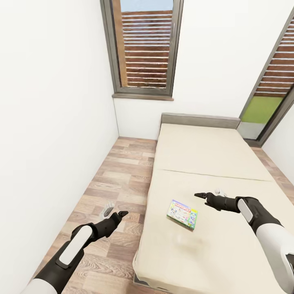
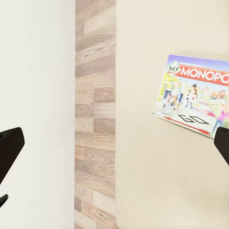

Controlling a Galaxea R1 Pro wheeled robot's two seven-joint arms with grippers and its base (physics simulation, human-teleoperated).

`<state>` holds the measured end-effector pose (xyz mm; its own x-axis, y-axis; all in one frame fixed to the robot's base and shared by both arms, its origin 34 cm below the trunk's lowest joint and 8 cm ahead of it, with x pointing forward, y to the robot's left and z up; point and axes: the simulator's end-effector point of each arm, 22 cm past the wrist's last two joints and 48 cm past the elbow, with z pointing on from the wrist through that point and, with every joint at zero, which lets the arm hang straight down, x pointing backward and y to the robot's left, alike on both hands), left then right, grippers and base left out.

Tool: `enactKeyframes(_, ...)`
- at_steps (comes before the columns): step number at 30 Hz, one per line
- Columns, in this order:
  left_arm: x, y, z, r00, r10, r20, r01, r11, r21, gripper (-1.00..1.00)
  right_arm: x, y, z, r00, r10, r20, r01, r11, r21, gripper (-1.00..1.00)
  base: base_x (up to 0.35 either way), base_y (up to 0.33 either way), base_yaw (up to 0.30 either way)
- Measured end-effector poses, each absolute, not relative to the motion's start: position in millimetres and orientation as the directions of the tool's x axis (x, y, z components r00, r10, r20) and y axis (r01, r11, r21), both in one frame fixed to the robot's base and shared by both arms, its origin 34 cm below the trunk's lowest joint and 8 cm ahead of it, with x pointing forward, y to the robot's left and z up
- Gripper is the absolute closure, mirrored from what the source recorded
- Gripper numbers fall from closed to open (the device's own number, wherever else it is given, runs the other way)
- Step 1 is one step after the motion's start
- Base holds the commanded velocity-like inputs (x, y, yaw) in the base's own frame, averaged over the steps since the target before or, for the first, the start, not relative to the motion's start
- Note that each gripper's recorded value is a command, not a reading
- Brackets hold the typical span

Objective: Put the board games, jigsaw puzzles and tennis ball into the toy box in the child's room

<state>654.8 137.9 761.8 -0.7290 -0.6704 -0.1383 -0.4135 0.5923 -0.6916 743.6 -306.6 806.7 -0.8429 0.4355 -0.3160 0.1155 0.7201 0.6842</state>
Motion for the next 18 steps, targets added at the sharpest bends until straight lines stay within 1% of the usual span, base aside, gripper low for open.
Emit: enactKeyframes(18, 657.6, 134.5, 740.5, -0.734, -0.666, -0.136, -0.409, 0.592, -0.694, -1.0, 747.2, -303.3, 788.4, -0.843, 0.434, -0.316, 0.101, 0.707, 0.7, -1.0, 0.0, 0.0, 0.0)
